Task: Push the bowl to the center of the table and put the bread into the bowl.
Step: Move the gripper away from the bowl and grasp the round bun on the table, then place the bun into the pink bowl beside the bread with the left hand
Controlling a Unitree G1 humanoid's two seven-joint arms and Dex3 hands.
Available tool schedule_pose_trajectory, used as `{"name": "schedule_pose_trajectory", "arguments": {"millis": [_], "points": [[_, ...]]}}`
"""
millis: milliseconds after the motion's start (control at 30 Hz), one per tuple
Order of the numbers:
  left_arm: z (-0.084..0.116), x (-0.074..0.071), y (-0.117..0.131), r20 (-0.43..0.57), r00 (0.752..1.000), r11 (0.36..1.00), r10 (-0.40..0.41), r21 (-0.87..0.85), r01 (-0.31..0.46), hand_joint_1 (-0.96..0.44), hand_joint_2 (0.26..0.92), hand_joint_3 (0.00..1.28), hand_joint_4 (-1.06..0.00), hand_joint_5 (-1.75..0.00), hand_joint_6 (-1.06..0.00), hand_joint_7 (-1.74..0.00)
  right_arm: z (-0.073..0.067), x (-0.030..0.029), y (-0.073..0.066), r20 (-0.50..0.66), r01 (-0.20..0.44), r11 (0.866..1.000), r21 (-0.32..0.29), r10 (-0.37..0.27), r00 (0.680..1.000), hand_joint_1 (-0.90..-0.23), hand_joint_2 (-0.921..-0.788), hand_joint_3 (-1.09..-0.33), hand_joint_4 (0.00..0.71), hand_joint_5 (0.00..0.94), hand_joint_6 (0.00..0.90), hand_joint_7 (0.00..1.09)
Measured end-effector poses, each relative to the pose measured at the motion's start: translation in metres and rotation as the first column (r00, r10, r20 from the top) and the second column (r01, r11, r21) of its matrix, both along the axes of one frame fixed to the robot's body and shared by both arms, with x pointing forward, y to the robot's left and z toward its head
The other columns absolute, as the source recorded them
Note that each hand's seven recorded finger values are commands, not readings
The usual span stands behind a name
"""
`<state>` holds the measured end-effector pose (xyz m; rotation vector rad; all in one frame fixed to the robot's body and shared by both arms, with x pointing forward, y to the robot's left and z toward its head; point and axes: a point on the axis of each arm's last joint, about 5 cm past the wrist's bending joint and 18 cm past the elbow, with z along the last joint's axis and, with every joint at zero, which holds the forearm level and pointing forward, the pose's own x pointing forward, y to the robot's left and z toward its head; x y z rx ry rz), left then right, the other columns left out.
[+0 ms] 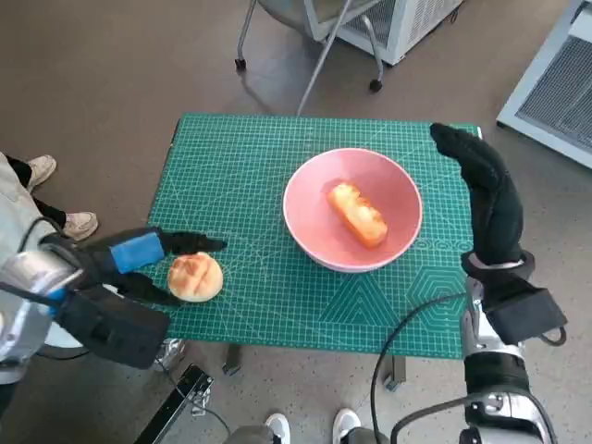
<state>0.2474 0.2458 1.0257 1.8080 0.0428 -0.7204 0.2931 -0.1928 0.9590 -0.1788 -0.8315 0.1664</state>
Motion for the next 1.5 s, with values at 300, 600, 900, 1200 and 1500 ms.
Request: {"name": "schedule_pose_trajectory", "arguments": {"millis": [300, 600, 900, 1200, 1500], "points": [[-0.021, 0.014, -0.002, -0.051, 0.998, 0.997, 0.044, 0.059, -0.041, -0.02, 0.803, 0.01, -0.34, 0.0, -0.47, 0.0, 0.0, -0.0004, -0.002, -0.002, 0.005, 1.0, -0.003, -0.005, 1.0, -0.566, -0.921, -0.737, 0.342, 0.002, 0.022, 0.85], [-0.043, 0.027, -0.006, -0.029, 0.999, 0.993, 0.027, 0.116, -0.023, 0.08, 0.904, 0.17, -0.52, -0.05, -0.63, -0.05, 0.0, -0.0016, -0.004, 0.004, 0.01, 1.0, -0.004, -0.009, 1.0, -0.568, -0.921, -0.735, 0.343, 0.002, 0.025, 0.85], [-0.05, 0.036, -0.003, 0.109, 0.988, 0.979, -0.107, 0.186, 0.086, 0.04, 0.822, 0.42, -0.54, -1.08, -0.53, -1.32, 0.001, -0.0017, -0.004, 0.004, 0.01, 1.0, -0.005, -0.01, 1.0, -0.559, -0.921, -0.735, 0.343, 0.002, 0.028, 0.84], [-0.034, 0.038, -0.005, 0.166, 0.974, 0.984, -0.155, 0.111, 0.138, 0.02, 0.902, 0.14, -0.57, -1.3, -0.66, -1.14, 0.001, -0.0018, -0.005, 0.004, 0.016, 1.0, -0.006, -0.016, 1.0, -0.555, -0.921, -0.735, 0.343, 0.002, 0.03, 0.84], [0.024, 0.047, -0.011, 0.354, 0.925, 0.985, -0.137, -0.05, 0.165, 0.0, 0.92, 0.07, -0.61, -1.12, -0.7, -1.21, 0.001, -0.0018, -0.007, 0.001, 0.021, 1.0, -0.006, -0.021, 1.0, -0.554, -0.921, -0.732, 0.343, 0.002, 0.033, 0.83]]}}
